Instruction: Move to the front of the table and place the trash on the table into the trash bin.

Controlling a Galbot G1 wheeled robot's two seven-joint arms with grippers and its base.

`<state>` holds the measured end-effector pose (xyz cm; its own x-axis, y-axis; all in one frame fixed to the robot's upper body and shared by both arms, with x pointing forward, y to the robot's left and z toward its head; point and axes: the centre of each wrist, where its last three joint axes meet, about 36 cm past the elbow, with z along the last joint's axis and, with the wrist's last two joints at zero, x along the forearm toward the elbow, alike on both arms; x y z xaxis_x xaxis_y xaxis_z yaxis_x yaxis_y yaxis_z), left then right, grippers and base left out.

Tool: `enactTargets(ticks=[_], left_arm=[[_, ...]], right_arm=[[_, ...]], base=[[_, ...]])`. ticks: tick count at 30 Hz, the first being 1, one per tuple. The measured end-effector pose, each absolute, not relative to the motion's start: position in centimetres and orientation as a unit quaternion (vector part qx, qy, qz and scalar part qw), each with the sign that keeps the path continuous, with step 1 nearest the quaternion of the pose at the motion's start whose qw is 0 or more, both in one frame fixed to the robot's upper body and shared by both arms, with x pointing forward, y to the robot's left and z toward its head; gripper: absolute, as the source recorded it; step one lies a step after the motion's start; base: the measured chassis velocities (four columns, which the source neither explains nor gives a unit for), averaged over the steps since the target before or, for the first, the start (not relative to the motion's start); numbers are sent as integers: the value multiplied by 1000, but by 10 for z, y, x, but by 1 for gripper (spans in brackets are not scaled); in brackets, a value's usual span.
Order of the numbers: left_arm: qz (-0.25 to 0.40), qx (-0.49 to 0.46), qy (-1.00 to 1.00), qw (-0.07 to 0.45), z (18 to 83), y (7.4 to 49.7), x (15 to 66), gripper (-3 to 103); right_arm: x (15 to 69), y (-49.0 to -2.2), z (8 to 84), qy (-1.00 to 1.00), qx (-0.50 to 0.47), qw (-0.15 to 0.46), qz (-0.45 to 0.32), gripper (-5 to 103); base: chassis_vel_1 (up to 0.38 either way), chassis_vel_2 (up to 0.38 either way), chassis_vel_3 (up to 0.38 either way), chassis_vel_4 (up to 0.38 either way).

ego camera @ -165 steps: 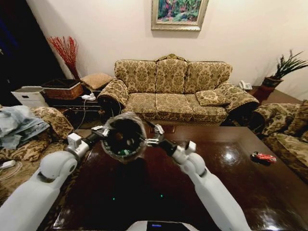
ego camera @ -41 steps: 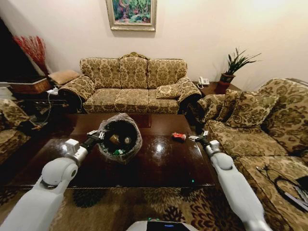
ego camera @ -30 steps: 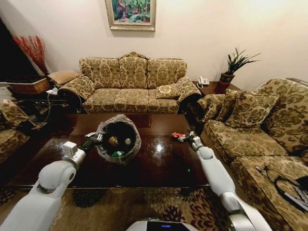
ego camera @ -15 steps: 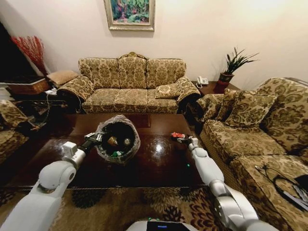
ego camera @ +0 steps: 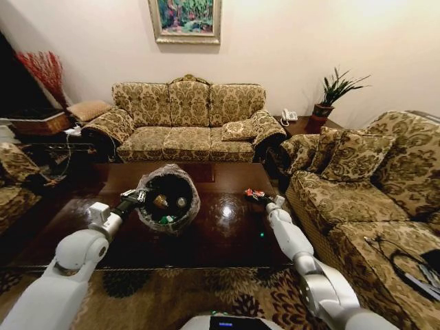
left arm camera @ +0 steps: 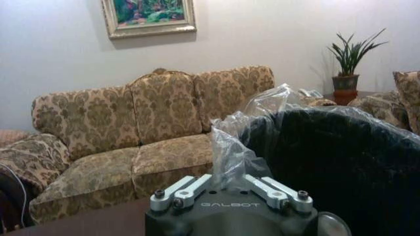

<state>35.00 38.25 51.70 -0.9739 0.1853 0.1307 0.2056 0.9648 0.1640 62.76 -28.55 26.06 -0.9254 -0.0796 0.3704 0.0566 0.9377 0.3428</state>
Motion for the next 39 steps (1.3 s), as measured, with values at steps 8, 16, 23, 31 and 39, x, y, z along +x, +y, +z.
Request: enactTargets(ticks=[8,16,23,31,39], left_arm=[[-88,-99,-989,57,517,382,349,3],[-90,-101,-989,56,518,382,350,3],[-88,-101,-989,58,516,381,350,3],[-95,-102,-989,57,519,384,354,3],[-110,-112,-985,71,515,387,364,3]], right_arm=[[628,-285,257,-964,-1,201,-173,79],[622,-291,255,-965,0,202,-168,46],[616,-294,256,-966,3,201,-166,30],[611,-296,278,-970,20,172,-172,22],[563,-277,379,-973,101,43,-204,22]], base=[[0,0,0,0],[0,0,0,0],[0,0,0,0],[0,0,0,0],[0,0,0,0]])
